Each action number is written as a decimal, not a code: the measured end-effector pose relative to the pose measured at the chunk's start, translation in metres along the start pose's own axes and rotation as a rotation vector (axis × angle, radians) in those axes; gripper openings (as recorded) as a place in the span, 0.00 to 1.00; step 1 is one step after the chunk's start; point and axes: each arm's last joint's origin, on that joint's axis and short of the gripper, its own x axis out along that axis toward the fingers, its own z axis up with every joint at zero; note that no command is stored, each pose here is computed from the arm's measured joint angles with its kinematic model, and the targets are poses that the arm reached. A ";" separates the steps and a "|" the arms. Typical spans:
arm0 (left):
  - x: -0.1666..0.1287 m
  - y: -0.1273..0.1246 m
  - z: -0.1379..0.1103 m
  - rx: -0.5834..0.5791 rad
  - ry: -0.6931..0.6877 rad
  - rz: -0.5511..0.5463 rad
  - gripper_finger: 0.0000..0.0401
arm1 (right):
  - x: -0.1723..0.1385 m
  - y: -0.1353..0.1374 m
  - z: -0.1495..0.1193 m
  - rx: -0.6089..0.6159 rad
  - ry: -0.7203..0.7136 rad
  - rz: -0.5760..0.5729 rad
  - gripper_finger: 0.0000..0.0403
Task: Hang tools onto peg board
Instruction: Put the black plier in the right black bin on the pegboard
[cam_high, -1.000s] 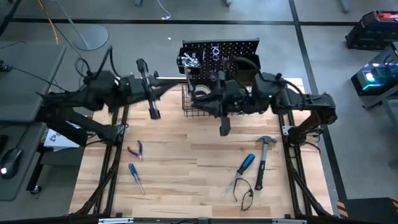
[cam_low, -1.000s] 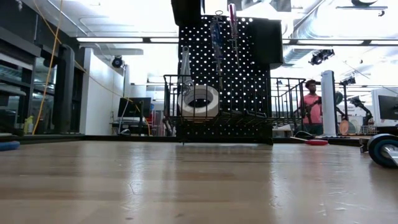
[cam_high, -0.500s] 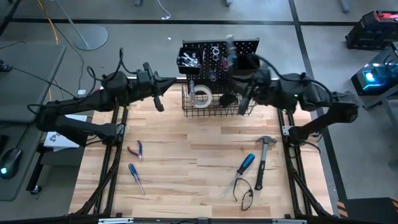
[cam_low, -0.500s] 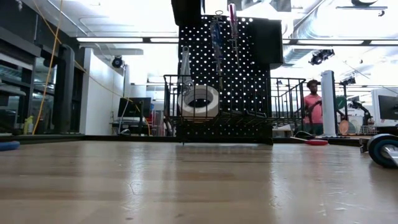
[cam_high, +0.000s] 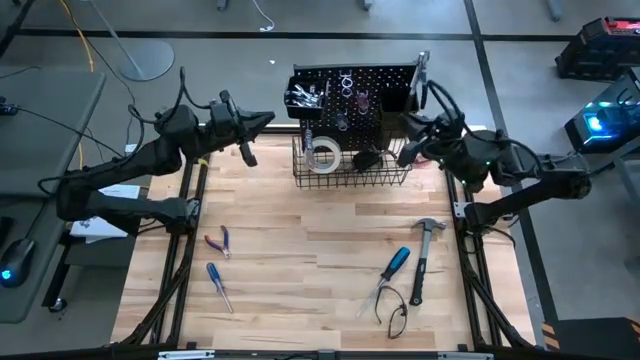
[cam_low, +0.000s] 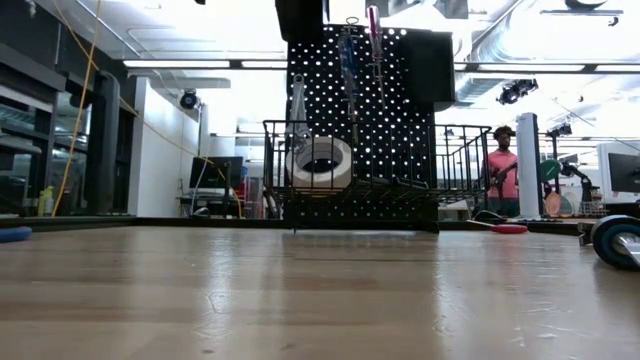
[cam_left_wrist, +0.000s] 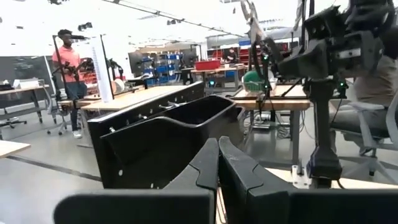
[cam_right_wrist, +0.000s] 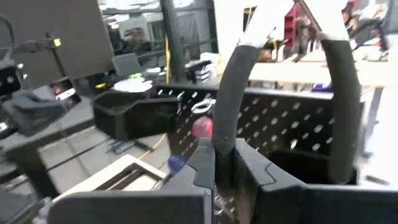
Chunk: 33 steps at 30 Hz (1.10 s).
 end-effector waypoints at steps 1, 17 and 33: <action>0.001 0.002 -0.001 0.001 0.004 0.000 0.00 | 0.002 -0.001 0.001 -0.003 -0.009 -0.009 0.03; 0.034 0.024 -0.025 -0.070 0.047 0.149 0.00 | 0.036 -0.025 -0.011 -0.215 0.189 0.129 0.03; 0.013 0.037 -0.021 -0.034 0.114 0.098 0.00 | 0.003 -0.023 -0.008 -0.406 0.432 0.213 0.03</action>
